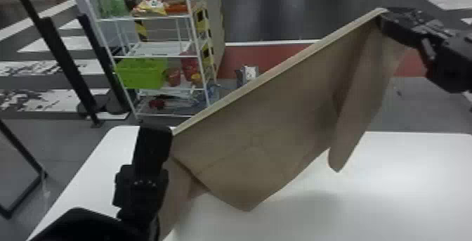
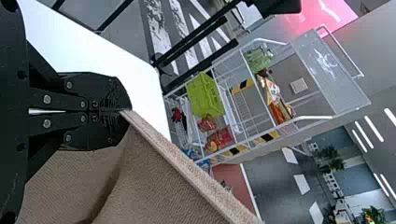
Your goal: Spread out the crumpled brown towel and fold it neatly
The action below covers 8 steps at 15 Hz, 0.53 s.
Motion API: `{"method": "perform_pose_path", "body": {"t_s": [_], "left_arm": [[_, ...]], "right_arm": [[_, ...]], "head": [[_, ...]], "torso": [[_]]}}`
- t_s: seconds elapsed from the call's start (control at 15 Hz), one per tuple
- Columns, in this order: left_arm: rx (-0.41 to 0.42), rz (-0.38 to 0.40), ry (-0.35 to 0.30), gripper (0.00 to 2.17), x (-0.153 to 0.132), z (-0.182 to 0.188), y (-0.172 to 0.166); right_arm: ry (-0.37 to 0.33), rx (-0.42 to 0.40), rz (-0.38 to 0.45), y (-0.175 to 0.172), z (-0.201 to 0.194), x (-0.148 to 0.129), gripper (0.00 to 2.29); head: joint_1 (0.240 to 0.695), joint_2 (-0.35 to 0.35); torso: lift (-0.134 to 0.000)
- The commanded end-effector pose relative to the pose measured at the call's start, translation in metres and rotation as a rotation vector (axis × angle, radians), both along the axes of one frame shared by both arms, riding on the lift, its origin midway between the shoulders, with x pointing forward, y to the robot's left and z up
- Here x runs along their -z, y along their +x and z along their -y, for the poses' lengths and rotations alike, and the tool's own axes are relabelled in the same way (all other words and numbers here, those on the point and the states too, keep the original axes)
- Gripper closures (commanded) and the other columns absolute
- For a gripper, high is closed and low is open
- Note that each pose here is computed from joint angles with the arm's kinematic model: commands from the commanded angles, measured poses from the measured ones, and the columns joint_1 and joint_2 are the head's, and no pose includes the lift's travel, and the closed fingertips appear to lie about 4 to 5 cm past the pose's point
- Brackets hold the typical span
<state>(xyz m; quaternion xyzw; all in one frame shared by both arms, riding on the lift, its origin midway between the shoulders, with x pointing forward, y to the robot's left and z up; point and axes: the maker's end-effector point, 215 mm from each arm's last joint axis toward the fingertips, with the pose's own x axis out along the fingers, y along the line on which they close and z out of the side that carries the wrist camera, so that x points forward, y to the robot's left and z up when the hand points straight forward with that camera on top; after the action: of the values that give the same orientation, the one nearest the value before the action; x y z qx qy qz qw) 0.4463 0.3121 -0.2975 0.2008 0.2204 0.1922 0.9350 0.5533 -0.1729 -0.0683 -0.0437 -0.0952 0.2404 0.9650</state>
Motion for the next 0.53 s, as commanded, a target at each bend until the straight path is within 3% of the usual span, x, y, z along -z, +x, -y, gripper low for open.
{"method": "perform_pose_path", "body": {"t_s": [0.0,0.2,0.47], "left_arm": [[-0.012,0.034,0.013,1.65,-0.024,-0.006,0.020],[0.007,0.060,0.012,1.64,-0.040,-0.003,0.043],[0.026,0.067,0.018,1.64,-0.050,0.006,0.085]], "right_arm": [[-0.011,-0.013,-0.017,-0.007,0.003,0.018,1.50],[-0.033,-0.031,-0.023,-0.013,0.000,0.030,1.50],[-0.063,-0.018,0.004,0.007,-0.001,0.029,1.50]], "head": [[0.560,0.153],[0.549,0.155],[0.532,0.146]], "torso": [[-0.122],[-0.122],[-0.122]]}}
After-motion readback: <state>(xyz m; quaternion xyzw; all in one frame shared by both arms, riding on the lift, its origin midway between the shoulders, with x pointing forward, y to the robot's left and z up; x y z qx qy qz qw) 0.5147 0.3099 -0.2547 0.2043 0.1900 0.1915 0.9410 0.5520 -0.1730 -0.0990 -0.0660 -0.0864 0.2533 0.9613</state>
